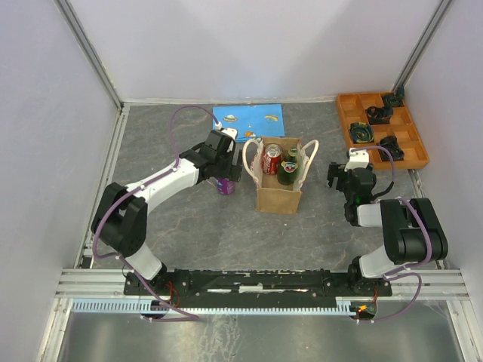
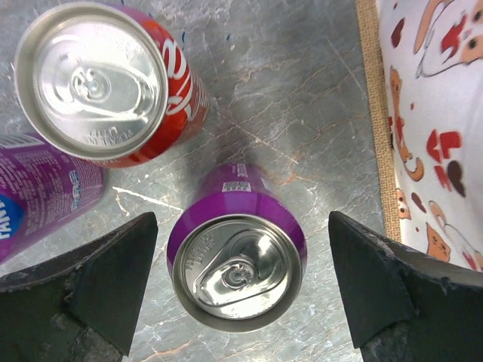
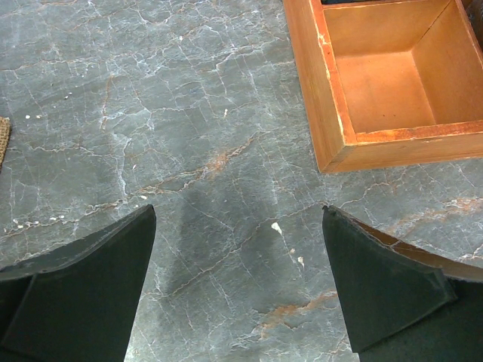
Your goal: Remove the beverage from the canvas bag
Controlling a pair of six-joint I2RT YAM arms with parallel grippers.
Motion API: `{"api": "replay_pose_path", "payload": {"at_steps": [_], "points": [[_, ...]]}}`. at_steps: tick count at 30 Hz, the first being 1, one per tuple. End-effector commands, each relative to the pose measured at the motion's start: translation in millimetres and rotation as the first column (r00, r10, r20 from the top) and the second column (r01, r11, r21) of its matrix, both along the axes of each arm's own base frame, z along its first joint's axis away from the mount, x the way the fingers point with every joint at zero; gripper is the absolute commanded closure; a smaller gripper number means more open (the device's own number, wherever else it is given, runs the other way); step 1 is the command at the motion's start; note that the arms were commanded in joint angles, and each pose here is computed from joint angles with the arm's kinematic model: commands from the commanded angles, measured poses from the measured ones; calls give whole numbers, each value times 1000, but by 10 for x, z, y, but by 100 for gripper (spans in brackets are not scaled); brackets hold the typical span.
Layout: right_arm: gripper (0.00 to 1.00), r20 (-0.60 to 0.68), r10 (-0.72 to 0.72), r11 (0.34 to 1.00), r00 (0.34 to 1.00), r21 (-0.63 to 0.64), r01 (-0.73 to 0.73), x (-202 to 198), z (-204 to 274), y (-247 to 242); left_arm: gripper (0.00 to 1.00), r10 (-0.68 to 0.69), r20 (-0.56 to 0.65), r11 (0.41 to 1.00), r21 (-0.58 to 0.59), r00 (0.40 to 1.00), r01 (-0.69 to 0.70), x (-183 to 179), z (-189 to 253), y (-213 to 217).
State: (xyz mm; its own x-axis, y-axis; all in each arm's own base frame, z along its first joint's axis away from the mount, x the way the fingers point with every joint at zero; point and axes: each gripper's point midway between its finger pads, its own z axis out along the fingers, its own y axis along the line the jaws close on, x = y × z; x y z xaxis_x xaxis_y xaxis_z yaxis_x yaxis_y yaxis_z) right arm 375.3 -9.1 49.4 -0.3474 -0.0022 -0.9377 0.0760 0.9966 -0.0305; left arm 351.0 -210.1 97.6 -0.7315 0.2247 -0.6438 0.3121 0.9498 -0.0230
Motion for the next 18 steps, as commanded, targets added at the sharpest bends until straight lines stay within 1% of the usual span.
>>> {"api": "replay_pose_path", "payload": {"at_steps": [1, 5, 7, 10, 13, 16, 18], "points": [[1, 68, 6, 1000, 998, -1, -6, 126, 195, 2, 1, 47, 70, 997, -64, 996, -42, 158, 327, -113], [1, 69, 6, 1000, 998, -2, -6, 129, 197, 3, 1, 58, 104, 996, -71, 993, -51, 192, 541, -100], [1, 68, 6, 1000, 998, -1, -6, 126, 195, 4, 1, 65, 149, 995, -82, 987, -53, 227, 761, -82], [1, 66, 6, 1000, 998, -1, -6, 123, 187, 5, 1, 78, 248, 994, -96, 966, -56, 291, 1224, -32], [1, 70, 6, 1000, 998, 0, -6, 130, 201, 5, 0, 75, 351, 991, -129, 933, -31, 326, 1741, -17], [1, 70, 7, 1000, 998, -2, -7, 129, 199, 5, 2, 48, 463, 982, -185, 885, 43, 287, 2239, -78], [1, 69, 7, 1000, 998, -1, -6, 130, 196, 5, 5, 19, 524, 970, -218, 851, 112, 233, 2481, -159]]}}
